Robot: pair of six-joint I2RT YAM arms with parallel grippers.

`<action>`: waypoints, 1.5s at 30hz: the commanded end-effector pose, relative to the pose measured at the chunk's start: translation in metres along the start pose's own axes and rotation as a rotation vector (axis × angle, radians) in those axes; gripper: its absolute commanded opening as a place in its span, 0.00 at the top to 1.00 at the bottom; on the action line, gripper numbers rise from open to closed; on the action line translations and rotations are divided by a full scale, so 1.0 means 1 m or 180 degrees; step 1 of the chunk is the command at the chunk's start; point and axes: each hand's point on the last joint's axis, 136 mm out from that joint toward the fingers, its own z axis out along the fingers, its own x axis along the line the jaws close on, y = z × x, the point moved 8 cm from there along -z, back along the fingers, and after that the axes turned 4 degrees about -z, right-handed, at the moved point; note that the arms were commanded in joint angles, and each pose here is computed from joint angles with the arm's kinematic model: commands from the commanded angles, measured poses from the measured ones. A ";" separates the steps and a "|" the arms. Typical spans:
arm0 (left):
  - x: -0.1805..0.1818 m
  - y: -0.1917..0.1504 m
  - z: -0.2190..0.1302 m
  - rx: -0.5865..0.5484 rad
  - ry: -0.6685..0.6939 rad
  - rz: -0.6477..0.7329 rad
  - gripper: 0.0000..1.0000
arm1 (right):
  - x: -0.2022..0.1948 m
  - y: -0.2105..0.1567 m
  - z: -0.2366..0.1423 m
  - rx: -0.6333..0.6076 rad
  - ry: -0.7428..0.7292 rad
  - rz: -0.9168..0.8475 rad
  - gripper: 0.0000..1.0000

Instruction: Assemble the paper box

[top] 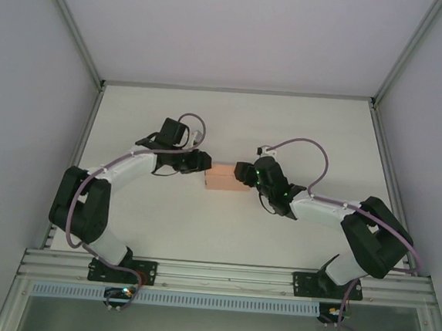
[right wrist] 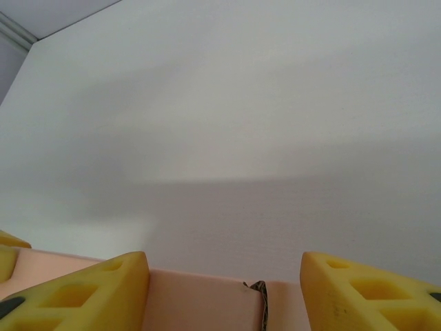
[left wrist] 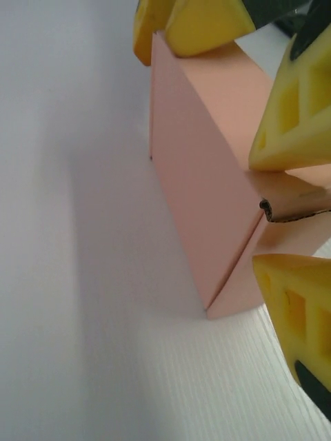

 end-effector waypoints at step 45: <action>0.129 -0.119 0.068 0.0750 0.1123 -0.0409 0.63 | -0.079 -0.080 0.007 0.0759 0.0782 0.0259 0.85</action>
